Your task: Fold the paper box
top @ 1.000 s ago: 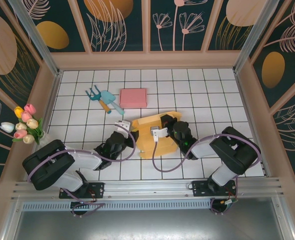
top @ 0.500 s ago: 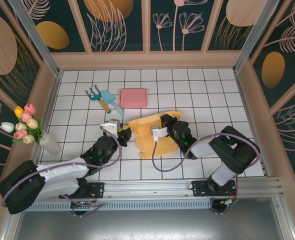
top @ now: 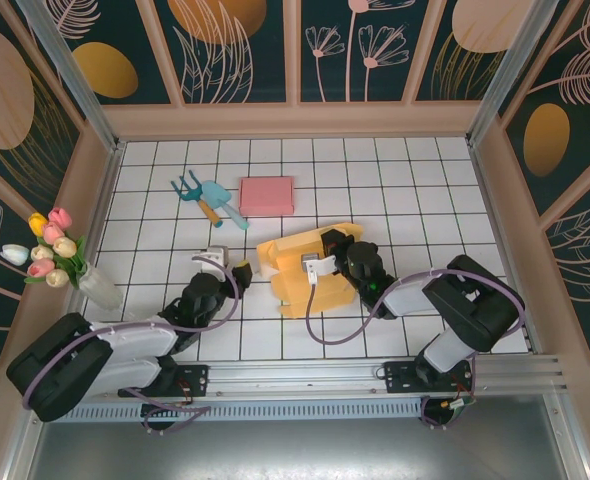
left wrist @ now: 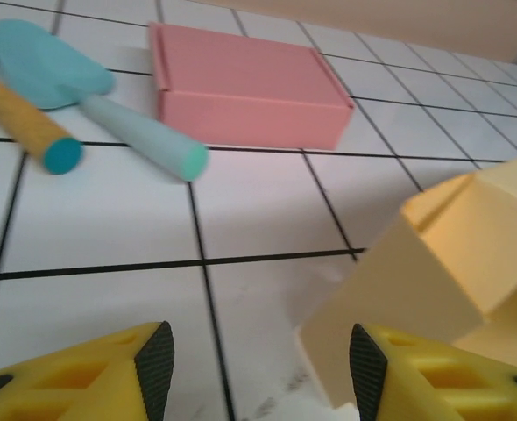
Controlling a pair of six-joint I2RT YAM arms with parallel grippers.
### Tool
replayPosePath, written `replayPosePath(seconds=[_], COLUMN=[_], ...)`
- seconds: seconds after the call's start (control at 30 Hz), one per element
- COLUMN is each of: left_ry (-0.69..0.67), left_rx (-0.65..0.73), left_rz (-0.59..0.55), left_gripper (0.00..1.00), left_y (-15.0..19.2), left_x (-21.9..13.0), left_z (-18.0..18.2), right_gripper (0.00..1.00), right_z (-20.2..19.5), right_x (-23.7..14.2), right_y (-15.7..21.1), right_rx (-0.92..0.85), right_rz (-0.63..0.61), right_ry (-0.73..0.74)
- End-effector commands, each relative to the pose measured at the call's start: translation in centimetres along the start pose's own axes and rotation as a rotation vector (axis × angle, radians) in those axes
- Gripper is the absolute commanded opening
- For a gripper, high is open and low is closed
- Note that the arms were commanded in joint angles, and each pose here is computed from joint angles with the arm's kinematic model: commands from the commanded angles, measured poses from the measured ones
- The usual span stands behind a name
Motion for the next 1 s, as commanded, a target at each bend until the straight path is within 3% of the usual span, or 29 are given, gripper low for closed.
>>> replayPosePath(seconds=[0.0,0.17,0.5,0.7,0.97], left_ry=[0.109,0.079,0.201,0.268,0.373], left_rx=[0.056,0.109,0.148,0.144,0.109], left_rz=[-0.079,-0.044,-0.069,-0.067,-0.08], left_gripper=[0.58,0.56,0.55,0.32,0.33], left_y=[-1.9,-1.0,-1.8,-1.7,-1.6], left_x=[0.4,2.0,3.3,3.6,2.9], left_z=[-1.9,-1.7,-4.1,-5.3,-6.7], right_gripper=[0.0,0.0,0.0,0.0,0.0], right_z=[2.0,2.1,2.9,2.9,3.2], right_x=[-0.2,-0.3,0.0,0.1,0.3], right_y=[0.5,0.5,0.6,0.7,1.0], right_rx=[-0.021,-0.014,-0.012,-0.012,-0.01], right_rz=[0.0,-0.004,0.0,0.004,0.015], right_ry=[-0.083,-0.088,-0.113,-0.116,-0.122])
Point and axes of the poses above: each hand's point on the last joint's axis, 136 mm out from that joint toward the fingers, its own x axis out along the fingers, its own z axis along the line the jaws close on, y = z × x, the point moved 2 cm from there along -x, back along the fingers, and after that the axes turned 14 degrees about x, right-handed, at the moved point
